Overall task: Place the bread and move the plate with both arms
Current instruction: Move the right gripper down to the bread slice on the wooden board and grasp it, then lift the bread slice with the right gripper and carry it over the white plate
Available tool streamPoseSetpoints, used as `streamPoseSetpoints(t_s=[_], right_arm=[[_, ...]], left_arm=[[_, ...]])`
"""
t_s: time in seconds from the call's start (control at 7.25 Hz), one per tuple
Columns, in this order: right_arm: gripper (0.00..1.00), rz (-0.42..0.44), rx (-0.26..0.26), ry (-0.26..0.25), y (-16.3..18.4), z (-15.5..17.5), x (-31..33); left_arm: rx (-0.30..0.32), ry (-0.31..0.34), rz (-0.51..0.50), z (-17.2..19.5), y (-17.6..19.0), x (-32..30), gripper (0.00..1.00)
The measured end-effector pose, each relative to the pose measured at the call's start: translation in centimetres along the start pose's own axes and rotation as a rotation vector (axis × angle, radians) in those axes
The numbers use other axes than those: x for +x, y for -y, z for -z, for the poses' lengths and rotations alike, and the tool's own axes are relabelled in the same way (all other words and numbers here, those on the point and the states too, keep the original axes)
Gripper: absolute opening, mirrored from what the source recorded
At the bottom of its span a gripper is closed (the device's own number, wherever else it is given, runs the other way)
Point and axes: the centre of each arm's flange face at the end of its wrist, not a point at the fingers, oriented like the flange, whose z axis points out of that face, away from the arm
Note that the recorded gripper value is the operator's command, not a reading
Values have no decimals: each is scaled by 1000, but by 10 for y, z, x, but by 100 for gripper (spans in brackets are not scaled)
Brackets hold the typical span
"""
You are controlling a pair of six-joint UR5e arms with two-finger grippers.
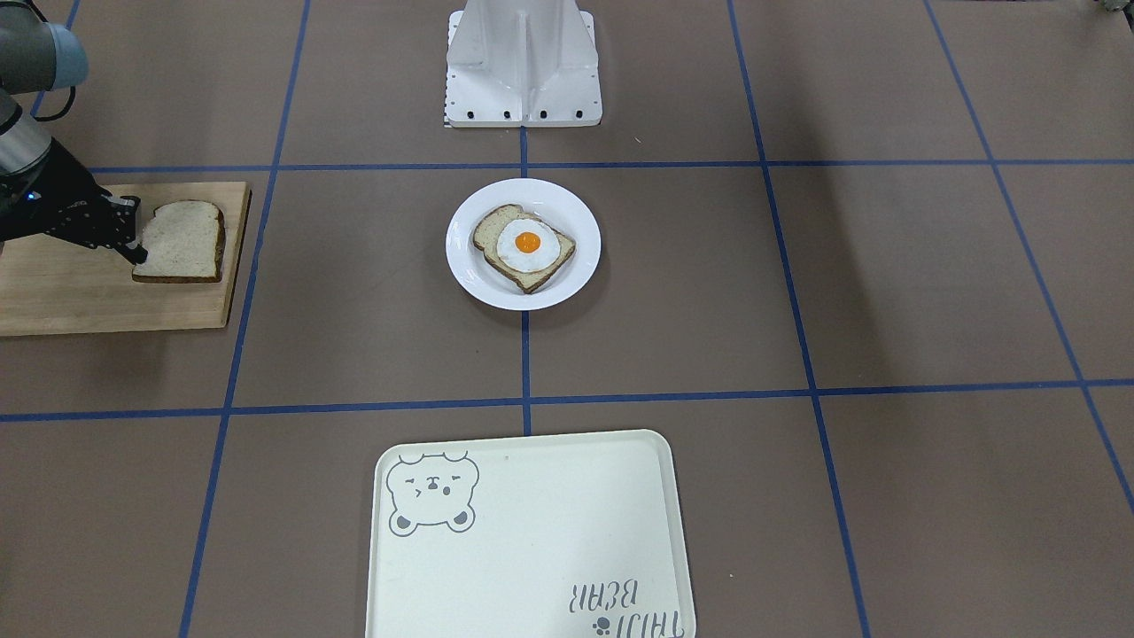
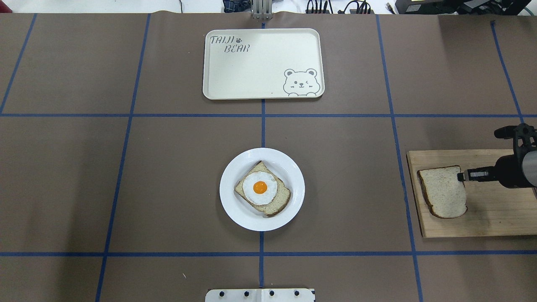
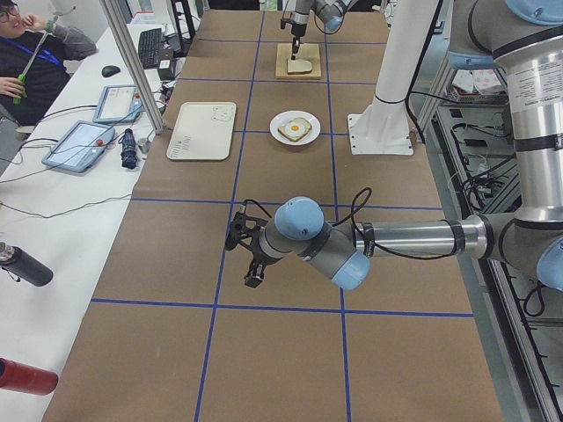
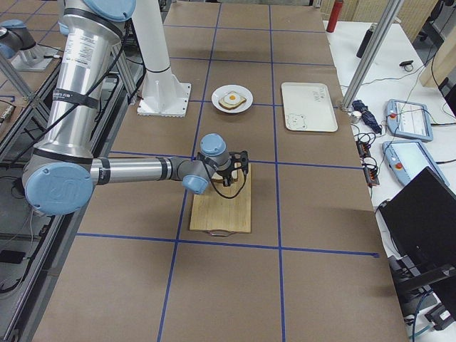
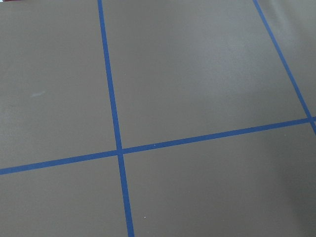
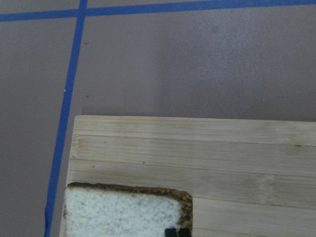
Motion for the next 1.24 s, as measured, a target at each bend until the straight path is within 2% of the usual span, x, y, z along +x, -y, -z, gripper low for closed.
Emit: streamPoseSetpoints(t_s=[0.14,0.69,0.97,1.24], right_arm=[[0,-6,-6,35,5,11,2],[0,-9,-46,240,30,69,5],[0,44,-18,310,67,78,-33],[0,157,22,397,114,82,-109]], left_arm=[[0,0,0,0,0,0,99],[0,0,0,0,0,0,99],[1,-1,0,0,0,1,99],[1,-2,-1,1,0,1,99]])
